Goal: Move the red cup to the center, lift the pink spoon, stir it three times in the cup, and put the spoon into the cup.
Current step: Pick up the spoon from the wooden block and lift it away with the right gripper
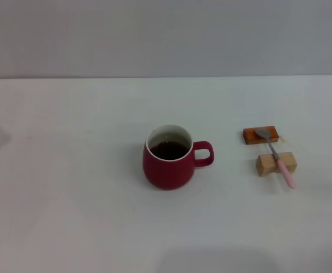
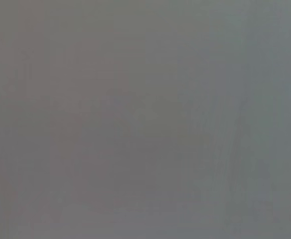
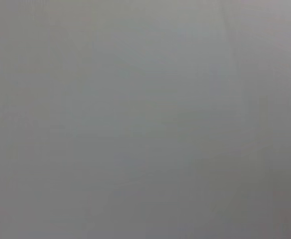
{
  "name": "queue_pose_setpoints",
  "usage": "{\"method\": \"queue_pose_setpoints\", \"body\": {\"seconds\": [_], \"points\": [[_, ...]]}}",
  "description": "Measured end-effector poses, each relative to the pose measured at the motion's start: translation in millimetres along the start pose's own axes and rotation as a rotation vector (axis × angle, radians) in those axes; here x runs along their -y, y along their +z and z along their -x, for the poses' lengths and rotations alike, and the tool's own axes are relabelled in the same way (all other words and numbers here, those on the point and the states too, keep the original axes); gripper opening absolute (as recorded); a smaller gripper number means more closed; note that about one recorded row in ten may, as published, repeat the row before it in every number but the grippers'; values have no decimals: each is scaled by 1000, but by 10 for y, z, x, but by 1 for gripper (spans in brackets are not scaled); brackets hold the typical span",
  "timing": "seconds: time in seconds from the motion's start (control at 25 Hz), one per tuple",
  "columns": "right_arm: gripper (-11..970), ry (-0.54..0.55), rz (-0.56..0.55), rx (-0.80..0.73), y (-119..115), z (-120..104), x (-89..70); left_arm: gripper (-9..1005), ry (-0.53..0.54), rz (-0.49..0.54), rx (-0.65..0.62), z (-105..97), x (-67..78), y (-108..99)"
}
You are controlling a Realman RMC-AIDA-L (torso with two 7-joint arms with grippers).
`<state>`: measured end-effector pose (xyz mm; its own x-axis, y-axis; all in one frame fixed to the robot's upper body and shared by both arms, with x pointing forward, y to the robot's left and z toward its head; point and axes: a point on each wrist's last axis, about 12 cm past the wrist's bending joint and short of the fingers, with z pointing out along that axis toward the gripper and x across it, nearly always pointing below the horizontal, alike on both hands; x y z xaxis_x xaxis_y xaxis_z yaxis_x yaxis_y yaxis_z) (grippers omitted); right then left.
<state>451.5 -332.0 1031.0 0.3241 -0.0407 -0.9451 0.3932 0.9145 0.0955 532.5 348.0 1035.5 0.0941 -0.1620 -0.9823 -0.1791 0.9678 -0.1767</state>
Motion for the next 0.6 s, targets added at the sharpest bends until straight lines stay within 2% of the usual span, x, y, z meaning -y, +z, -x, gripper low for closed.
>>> {"method": "queue_pose_setpoints", "body": {"seconds": [0.04,0.2,0.36,0.4,0.44,0.6], "points": [[727,0,0,0,0,0,0,-2,0,0,0,0,0,0],[726,48,67,-49,-276,-9,-126,-2,6,8,8,24,16,78],[726,20,122,-103,-542,-2,-252,-2,17,1,9,35,42,120],[726,11,161,-123,-672,11,-304,-2,34,-1,9,38,53,134],[726,11,161,-123,-672,11,-304,-2,34,-1,9,38,53,134],[726,40,270,-182,-952,34,-410,-2,69,-10,12,50,82,164]]}}
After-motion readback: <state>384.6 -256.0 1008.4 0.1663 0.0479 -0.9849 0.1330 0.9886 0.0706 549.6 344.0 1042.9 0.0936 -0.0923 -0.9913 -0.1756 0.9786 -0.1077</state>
